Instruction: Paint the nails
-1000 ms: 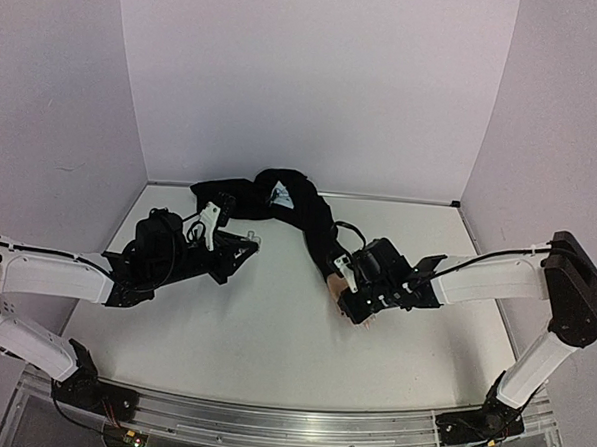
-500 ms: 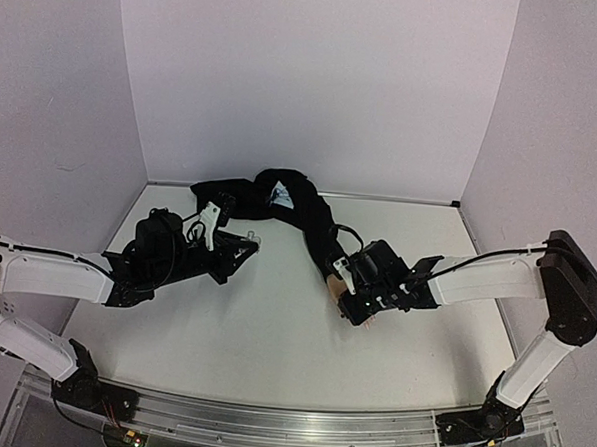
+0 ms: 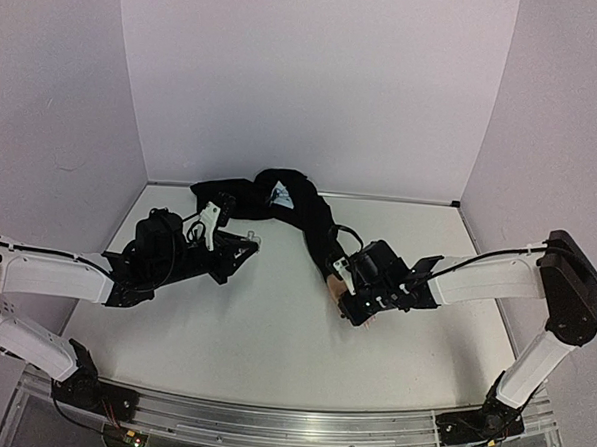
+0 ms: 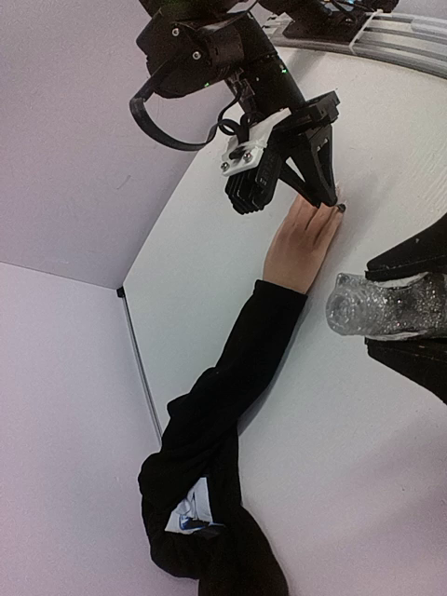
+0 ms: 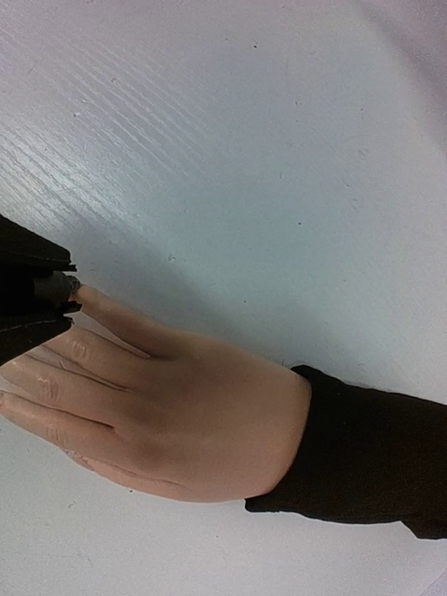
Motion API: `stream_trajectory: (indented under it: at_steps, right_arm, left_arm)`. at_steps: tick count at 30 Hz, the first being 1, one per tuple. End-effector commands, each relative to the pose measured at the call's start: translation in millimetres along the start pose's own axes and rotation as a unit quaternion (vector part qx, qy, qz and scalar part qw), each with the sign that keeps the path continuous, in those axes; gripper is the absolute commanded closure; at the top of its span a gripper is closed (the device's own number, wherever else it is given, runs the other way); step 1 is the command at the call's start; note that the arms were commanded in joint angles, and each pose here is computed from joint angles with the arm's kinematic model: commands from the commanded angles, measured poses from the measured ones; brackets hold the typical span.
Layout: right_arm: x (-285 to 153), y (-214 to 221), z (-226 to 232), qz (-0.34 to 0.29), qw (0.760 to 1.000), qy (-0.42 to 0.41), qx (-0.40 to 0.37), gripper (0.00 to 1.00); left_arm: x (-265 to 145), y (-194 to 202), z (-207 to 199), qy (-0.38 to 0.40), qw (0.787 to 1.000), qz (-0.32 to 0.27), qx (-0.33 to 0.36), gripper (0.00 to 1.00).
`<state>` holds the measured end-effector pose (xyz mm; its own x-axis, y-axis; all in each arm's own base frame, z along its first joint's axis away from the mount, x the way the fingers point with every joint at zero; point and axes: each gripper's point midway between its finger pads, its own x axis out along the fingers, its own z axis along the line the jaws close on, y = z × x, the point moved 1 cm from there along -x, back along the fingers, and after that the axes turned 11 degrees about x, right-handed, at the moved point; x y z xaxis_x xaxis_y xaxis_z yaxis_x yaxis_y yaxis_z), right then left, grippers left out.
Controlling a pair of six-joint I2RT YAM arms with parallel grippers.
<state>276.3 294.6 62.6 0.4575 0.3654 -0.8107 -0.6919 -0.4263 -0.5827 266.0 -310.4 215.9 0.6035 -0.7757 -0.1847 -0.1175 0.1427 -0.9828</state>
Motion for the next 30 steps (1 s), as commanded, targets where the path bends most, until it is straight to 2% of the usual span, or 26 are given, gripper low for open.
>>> stream_trajectory:
  at_steps: [1, 30]
  right_arm:
    - [-4, -6, 3, -0.007, 1.0, 0.004, -0.007, 1.0]
    - [-8, 5, 5, 0.002, 1.0, 0.004, -0.012, 1.0]
  left_arm:
    - [-4, -21, -1, 0.001, 1.0, -0.031, 0.005, 1.0]
    - [-8, -22, -2, 0.005, 0.999, -0.033, -0.002, 1.0]
